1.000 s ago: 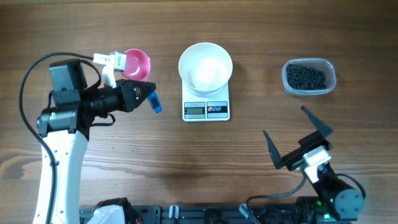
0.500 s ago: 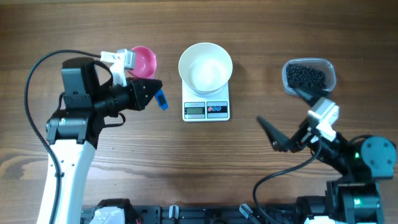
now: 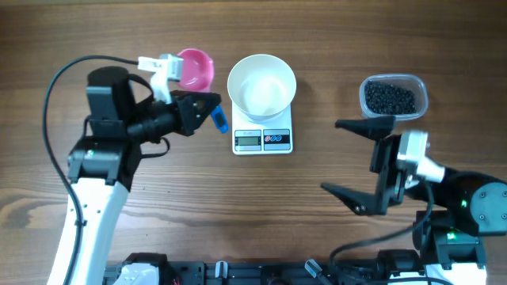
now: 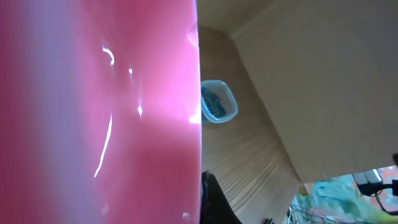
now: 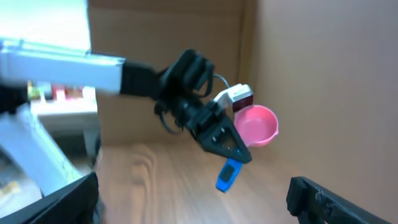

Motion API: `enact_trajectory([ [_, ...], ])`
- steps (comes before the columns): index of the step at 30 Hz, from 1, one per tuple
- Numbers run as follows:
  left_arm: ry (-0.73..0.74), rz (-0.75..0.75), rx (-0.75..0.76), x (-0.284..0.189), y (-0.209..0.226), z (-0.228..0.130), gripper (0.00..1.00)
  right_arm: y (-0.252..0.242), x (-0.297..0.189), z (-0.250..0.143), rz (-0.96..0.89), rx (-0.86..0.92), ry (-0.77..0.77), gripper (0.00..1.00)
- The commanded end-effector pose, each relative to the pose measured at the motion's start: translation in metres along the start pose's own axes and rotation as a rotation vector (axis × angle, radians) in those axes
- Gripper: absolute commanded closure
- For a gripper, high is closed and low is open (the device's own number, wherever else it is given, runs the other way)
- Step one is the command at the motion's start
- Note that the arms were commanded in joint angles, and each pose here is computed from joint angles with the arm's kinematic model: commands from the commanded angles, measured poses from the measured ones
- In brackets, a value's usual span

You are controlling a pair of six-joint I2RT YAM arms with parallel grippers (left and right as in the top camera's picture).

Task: Scoop item into bowl and weigh 150g on scale

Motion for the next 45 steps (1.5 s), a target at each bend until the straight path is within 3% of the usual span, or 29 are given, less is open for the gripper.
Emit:
enact_trajectory([
  [1, -0.019, 0.083, -0.032, 0.009, -0.008, 0.001, 0.96, -0.019, 0.0, 0.009, -0.141, 0.303, -0.105, 0.0],
  [7, -0.063, 0.023, 0.048, 0.024, -0.033, 0.009, 0.96, -0.067, -0.015, -0.011, -0.508, 0.678, -0.268, 0.0],
  [10, -0.107, -0.019, 0.024, 0.027, -0.045, 0.017, 0.96, -0.068, -0.013, -0.013, -0.485, 0.759, -0.266, 0.0],
  [14, -0.206, -0.097, -0.068, 0.028, -0.063, 0.035, 0.96, -0.072, -0.012, -0.017, -0.441, 1.124, -0.338, 0.0],
  [18, -0.272, -0.174, -0.092, 0.028, -0.082, 0.047, 0.96, -0.077, -0.01, -0.02, -0.416, 1.341, -0.377, 0.01],
  [23, -0.364, -0.159, -0.177, 0.036, -0.1, 0.052, 0.96, -0.077, -0.001, -0.023, -0.338, 1.354, -0.276, 0.01],
  [32, -0.385, -0.21, -0.275, 0.045, -0.129, 0.047, 0.96, -0.073, 0.003, -0.018, -0.265, 1.348, -0.237, 0.2],
  [38, -0.414, -0.297, -0.261, 0.05, -0.15, 0.049, 0.96, -0.068, 0.004, -0.016, -0.225, 1.373, -0.214, 0.21],
  [45, -0.414, -0.243, -0.29, 0.076, -0.151, 0.039, 0.96, -0.061, 0.006, -0.002, -0.165, 1.296, -0.228, 0.21],
])
Point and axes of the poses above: each gripper's point midway between its finger pads, its own x axis out along the fingers, its own y axis along the line the jaws close on, z = x × y, the point moved 7 cm from there along -x, back along the fingers, and after that the axes turned 11 degrees about x, right-handed, at the moved point
